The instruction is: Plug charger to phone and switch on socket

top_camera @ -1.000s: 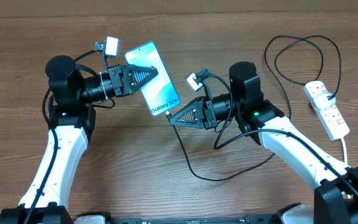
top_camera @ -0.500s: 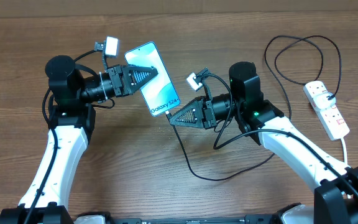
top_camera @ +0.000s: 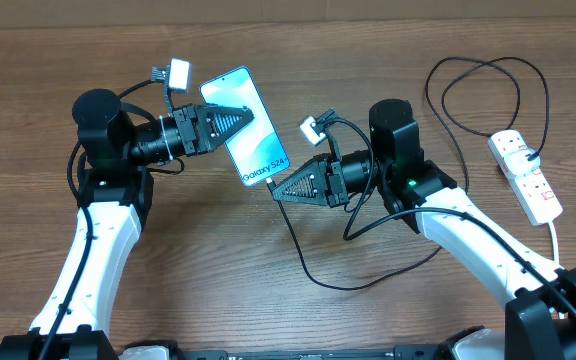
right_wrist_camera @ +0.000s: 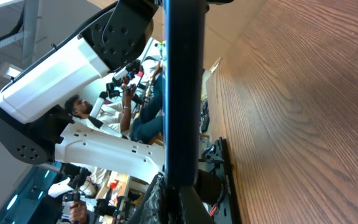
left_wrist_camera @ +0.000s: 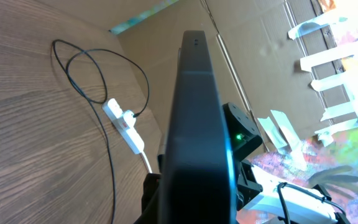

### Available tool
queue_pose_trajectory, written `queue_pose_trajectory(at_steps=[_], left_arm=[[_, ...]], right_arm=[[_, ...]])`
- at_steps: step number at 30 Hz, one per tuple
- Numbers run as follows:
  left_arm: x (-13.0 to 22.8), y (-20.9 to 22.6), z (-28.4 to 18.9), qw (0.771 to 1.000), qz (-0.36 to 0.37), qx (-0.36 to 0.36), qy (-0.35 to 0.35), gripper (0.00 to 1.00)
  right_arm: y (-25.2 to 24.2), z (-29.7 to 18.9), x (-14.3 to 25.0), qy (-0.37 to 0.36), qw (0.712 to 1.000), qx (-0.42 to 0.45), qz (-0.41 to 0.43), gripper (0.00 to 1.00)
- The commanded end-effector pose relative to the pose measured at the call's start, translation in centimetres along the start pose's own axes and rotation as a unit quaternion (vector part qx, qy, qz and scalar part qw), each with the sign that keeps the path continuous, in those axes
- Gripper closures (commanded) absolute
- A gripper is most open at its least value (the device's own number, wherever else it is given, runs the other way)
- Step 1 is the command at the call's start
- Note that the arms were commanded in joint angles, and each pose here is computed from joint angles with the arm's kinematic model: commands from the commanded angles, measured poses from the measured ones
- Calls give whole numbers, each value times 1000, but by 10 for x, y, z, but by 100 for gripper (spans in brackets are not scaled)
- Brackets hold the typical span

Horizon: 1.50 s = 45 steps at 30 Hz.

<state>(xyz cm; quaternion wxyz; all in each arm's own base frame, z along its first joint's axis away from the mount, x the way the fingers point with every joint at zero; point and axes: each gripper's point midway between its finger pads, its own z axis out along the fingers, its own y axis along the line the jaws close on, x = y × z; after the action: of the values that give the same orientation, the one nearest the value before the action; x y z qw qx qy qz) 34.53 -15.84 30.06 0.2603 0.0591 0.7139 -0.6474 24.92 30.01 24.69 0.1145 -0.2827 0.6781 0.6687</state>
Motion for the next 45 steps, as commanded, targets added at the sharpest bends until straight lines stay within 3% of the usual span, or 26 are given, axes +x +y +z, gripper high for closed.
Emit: queue_pose_trajectory(at_steps=[1,25,39,45], left_arm=[[6,-15,1,999,32,21,27,96],[7,-15,1,999,28,22,28,96],[11,-17,5,999,20,26,37,96],[-9,-6,-14,1000,24,2,-6,96]], right_arm=[[4,-2,-11,-14,1000,8,-25,96],[-6,-12,-21,-39,998,33,-25,96],[-17,7,-26,-61,995,79,-26,96],[-43,4,-7,-43,991,130,-1,96]])
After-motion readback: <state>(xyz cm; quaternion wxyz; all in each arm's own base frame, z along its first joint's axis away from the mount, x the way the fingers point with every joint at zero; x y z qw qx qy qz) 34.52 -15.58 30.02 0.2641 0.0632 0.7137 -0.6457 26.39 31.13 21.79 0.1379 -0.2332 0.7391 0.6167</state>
